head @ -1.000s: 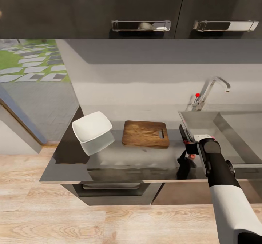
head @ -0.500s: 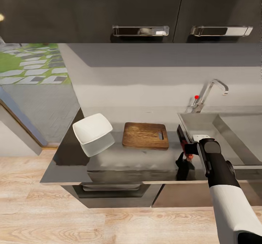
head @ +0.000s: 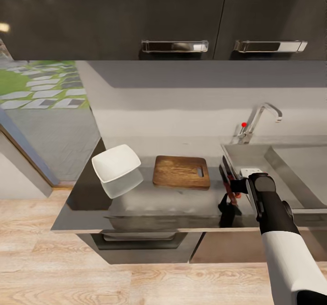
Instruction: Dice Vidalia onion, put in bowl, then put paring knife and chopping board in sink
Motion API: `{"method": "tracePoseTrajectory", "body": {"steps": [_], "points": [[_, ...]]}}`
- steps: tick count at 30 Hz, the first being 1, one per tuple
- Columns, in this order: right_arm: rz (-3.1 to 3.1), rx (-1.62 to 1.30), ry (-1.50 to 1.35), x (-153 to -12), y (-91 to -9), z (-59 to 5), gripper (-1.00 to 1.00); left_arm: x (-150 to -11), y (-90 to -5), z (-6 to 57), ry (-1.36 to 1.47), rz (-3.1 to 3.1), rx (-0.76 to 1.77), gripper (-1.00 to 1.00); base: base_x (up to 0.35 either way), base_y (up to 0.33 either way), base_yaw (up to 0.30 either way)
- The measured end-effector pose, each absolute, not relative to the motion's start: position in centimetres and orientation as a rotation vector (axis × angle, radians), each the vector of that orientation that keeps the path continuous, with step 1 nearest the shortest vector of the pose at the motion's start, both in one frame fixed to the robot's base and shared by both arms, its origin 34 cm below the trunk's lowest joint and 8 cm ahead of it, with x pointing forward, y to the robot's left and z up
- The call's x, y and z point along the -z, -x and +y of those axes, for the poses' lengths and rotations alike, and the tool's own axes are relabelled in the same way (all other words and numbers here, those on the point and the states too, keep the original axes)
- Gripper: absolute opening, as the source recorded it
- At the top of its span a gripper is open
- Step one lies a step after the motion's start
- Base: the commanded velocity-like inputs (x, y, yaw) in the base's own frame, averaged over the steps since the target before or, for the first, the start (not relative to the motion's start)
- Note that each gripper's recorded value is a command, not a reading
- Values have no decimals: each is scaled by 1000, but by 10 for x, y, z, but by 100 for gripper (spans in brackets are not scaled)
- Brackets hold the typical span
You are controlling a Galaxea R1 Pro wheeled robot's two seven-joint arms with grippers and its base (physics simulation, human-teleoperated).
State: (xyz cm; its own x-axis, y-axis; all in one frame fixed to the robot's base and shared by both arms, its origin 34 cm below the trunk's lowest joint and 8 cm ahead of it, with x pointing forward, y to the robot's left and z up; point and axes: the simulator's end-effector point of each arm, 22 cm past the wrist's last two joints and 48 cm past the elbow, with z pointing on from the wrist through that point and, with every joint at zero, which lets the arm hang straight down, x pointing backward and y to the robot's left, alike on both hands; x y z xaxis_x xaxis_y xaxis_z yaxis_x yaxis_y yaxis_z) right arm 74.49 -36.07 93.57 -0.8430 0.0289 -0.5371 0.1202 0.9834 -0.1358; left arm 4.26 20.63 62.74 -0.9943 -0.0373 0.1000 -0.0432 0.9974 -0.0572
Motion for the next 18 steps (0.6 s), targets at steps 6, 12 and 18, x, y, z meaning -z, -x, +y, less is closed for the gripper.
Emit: {"method": "tracePoseTrajectory", "body": {"steps": [6,12,18], "points": [[2558,220,-105,-942,-746,-361,-100,-627,-46,206,-61,-3050,-91,100,0,0,0],[2548,219,-106,-948,-746,-361,-100,-626,-50,206,-61,-3060,-91,100,0,0,0],[2539,218,-107,-954,-747,-361,-100,-626,-53,206,-61,-3069,-92,100,0,0,0]]}}
